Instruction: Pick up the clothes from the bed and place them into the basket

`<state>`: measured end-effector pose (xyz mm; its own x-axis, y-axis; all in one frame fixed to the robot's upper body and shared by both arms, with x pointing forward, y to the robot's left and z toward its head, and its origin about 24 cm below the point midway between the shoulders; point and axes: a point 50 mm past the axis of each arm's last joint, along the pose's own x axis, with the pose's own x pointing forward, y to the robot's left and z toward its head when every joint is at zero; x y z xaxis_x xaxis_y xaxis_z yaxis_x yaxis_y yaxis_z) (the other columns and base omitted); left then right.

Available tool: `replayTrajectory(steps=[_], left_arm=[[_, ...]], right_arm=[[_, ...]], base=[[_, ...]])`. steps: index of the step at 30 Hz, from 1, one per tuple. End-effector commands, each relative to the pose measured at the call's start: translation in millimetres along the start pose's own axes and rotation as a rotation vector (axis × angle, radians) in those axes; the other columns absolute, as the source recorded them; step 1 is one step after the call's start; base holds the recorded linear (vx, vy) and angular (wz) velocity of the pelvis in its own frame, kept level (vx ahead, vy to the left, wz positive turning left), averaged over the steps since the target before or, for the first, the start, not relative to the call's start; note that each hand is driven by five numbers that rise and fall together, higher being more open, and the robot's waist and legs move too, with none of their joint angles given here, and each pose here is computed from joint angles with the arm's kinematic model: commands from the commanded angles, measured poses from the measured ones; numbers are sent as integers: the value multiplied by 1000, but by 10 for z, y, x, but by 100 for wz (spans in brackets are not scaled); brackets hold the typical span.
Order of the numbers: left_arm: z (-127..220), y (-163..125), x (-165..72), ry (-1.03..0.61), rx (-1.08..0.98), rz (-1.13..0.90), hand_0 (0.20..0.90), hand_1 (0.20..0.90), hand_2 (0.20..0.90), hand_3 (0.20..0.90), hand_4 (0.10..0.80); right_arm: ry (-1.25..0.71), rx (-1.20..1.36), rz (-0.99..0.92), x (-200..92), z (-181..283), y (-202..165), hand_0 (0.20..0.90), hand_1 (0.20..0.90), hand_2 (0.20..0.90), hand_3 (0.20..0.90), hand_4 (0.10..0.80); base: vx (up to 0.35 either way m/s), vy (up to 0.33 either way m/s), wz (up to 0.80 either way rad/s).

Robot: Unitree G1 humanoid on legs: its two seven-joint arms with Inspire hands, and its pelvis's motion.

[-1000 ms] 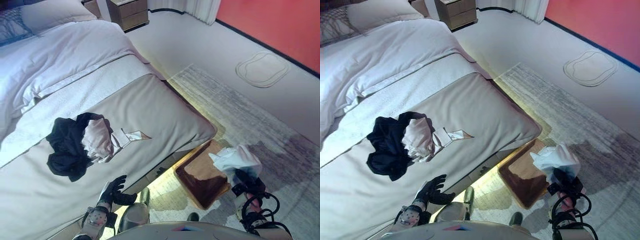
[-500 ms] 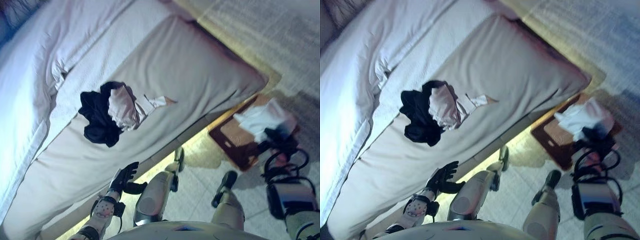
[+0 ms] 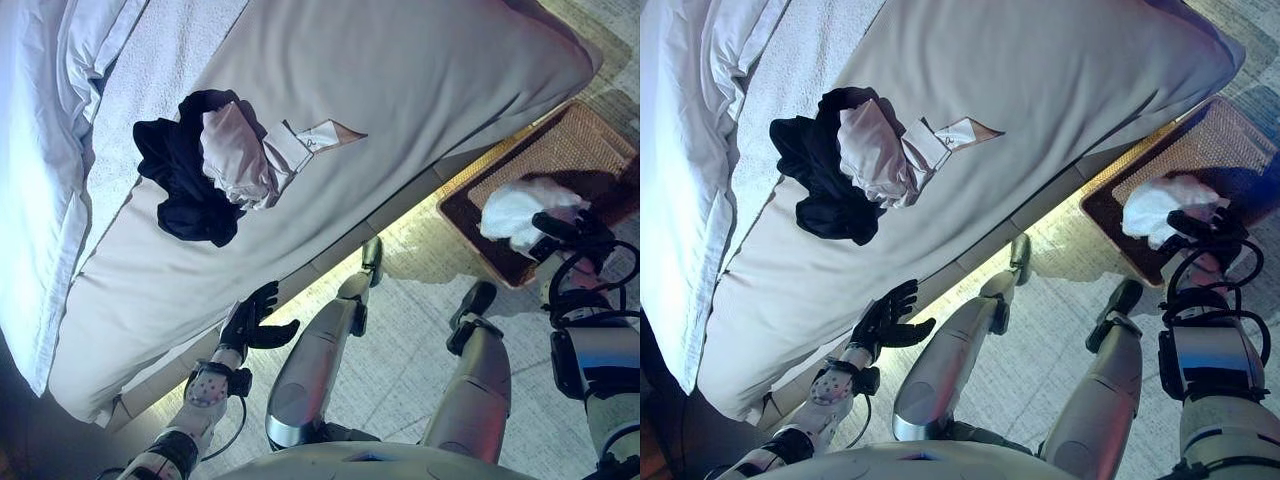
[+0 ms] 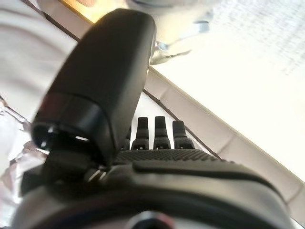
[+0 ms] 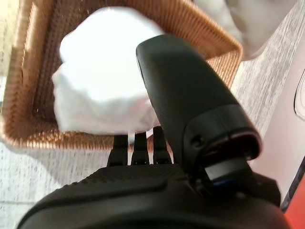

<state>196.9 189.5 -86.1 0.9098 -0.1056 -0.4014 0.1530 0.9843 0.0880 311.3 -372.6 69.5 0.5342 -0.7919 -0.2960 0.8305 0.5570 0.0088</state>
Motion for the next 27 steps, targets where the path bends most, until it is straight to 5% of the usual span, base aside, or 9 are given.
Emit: replayTrajectory(steps=[1, 8, 19, 27], left_arm=[[-42, 264, -115, -5, -1, 79, 900, 900, 900, 900, 800], [-82, 275, -144, 9, -5, 82, 900, 900, 900, 900, 800], [-200, 392, -201, 94, 191, 68, 900, 900, 900, 900, 800], [-454, 342, -314, 222, 270, 76, 900, 900, 900, 900, 800]], right_arm=[[-166, -7, -20, 79, 417, -214, 900, 900, 900, 900, 800], [-141, -39, 64, 88, 272, -230, 900, 900, 900, 900, 800], [132, -124, 220, -274, -1065, -216, 900, 900, 900, 900, 800], [270, -157, 338, -655, -1737, -334, 900, 900, 900, 900, 800]], base=[[18, -18, 4], [25, -13, 6], [137, -80, 38], [227, 157, 73]])
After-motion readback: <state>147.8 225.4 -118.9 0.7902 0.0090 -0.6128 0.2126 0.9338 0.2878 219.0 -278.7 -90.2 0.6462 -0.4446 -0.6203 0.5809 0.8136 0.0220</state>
